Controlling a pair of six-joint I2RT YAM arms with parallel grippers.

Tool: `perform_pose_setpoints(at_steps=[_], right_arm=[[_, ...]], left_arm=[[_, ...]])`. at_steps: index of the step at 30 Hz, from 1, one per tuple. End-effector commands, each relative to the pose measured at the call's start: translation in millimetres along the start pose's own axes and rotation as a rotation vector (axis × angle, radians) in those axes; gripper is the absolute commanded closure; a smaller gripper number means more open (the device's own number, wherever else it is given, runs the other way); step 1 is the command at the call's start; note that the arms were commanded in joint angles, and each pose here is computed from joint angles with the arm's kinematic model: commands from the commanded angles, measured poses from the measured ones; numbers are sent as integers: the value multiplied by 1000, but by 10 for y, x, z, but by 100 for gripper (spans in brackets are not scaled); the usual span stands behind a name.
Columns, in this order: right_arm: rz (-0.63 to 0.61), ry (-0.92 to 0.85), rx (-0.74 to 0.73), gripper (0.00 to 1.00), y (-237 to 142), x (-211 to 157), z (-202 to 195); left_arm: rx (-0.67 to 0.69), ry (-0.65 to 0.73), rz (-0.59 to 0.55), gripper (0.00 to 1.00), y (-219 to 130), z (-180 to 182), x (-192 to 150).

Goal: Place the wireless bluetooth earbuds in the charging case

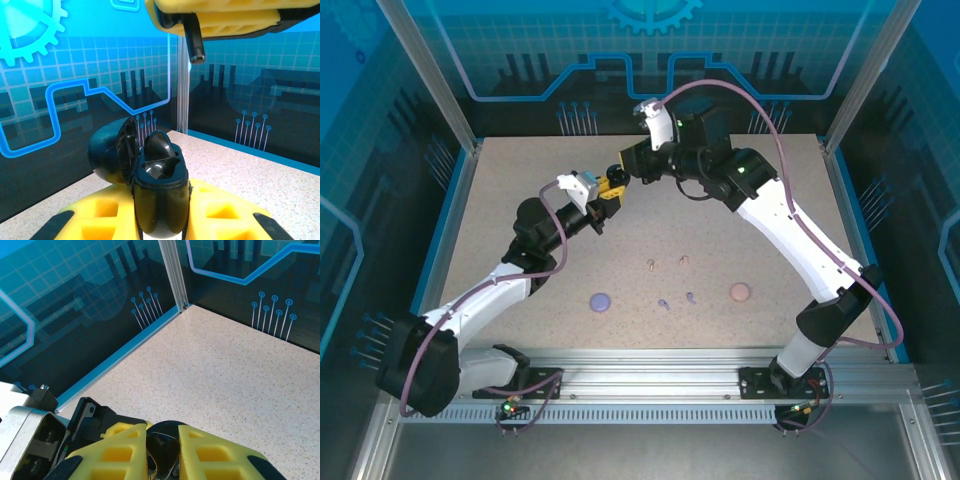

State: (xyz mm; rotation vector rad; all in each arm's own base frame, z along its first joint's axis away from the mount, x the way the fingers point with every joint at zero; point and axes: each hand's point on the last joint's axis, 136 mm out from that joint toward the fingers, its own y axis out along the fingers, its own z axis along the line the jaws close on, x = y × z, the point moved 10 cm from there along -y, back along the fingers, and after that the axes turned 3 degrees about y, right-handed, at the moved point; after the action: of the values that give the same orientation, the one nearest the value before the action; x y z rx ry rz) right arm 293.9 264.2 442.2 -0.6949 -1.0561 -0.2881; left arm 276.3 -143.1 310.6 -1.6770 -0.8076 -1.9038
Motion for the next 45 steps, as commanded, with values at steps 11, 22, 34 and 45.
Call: perform_pose_setpoints(at_steps=[11, 22, 34, 45], right_arm=[[58, -30, 38, 81, 186, -183, 110], [80, -23, 9, 81, 274, -244, 51], [25, -10, 25, 81, 171, -105, 88], [-16, -7, 30, 81, 76, -36, 115]], left_arm=[[-21, 60, -85, 100, -13, -40, 236], [-22, 67, -97, 100, -42, -54, 283], [-29, 56, -83, 100, -37, -62, 237], [-36, 52, -79, 100, -23, -73, 217]])
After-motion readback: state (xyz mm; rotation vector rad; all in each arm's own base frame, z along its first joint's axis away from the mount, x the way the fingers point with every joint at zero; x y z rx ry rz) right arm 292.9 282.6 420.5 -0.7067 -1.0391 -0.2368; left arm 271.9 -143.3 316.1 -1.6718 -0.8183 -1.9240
